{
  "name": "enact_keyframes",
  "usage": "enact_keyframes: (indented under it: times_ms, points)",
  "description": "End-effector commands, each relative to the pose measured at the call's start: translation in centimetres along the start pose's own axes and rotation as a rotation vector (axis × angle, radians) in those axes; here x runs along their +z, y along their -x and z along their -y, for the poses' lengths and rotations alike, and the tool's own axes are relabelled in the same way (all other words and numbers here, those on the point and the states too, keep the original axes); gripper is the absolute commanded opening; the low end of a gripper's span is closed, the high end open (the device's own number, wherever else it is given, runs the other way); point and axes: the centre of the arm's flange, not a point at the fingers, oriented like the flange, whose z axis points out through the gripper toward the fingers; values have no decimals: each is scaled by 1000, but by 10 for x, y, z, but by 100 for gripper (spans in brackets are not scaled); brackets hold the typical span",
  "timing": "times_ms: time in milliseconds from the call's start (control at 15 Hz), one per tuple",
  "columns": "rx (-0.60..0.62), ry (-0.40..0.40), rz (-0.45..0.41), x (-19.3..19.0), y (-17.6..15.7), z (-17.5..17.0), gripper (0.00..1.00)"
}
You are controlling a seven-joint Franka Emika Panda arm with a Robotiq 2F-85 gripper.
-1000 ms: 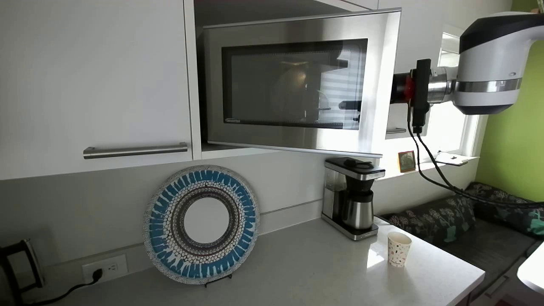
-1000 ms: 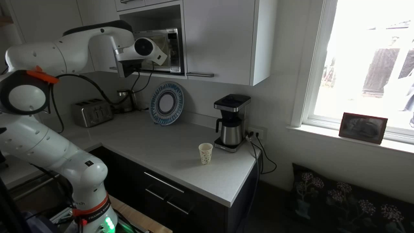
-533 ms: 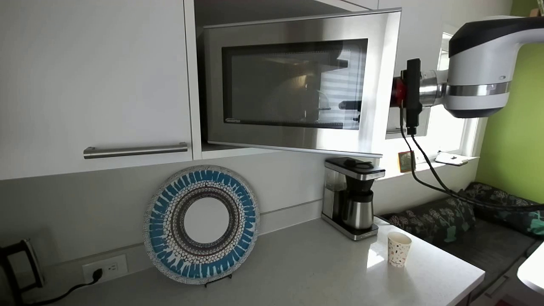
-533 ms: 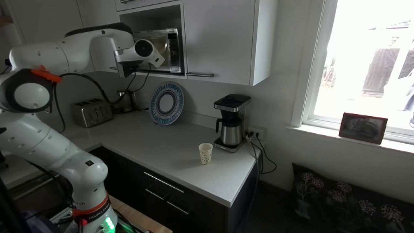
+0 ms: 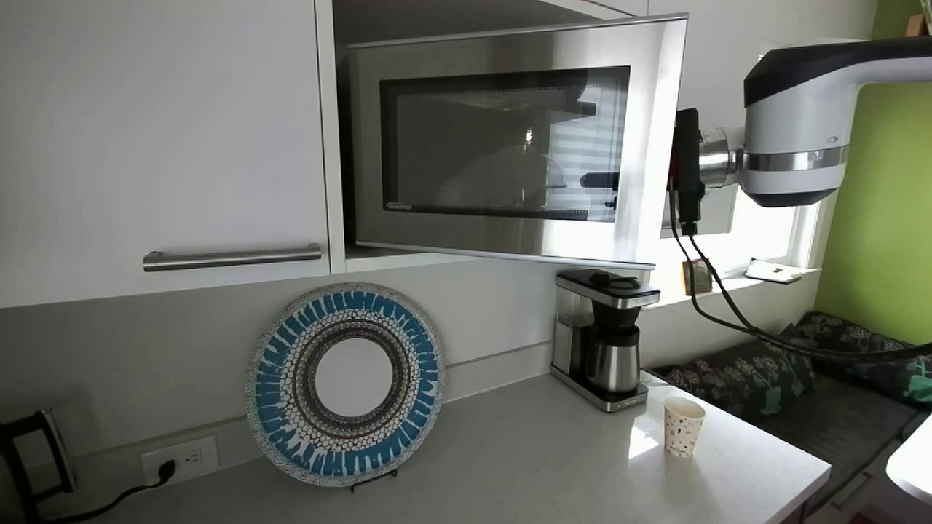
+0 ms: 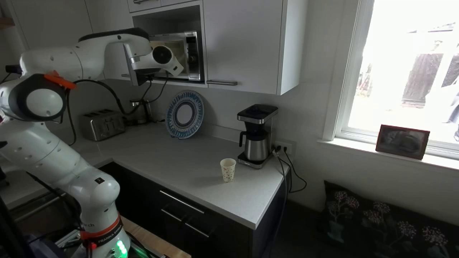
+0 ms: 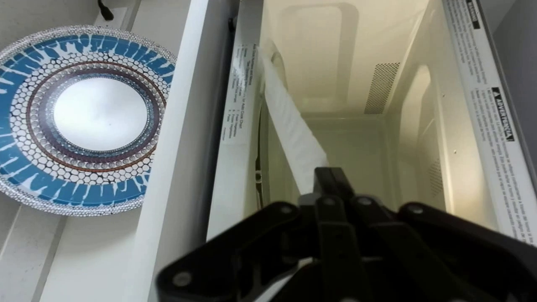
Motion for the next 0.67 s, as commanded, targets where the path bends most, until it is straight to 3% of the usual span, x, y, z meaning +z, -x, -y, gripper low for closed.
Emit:
enact_keyframes:
  times_ms: [0, 600]
  points:
    - [11, -8, 19, 18, 4, 13, 0]
    - [78, -16, -41, 50, -8, 20, 0]
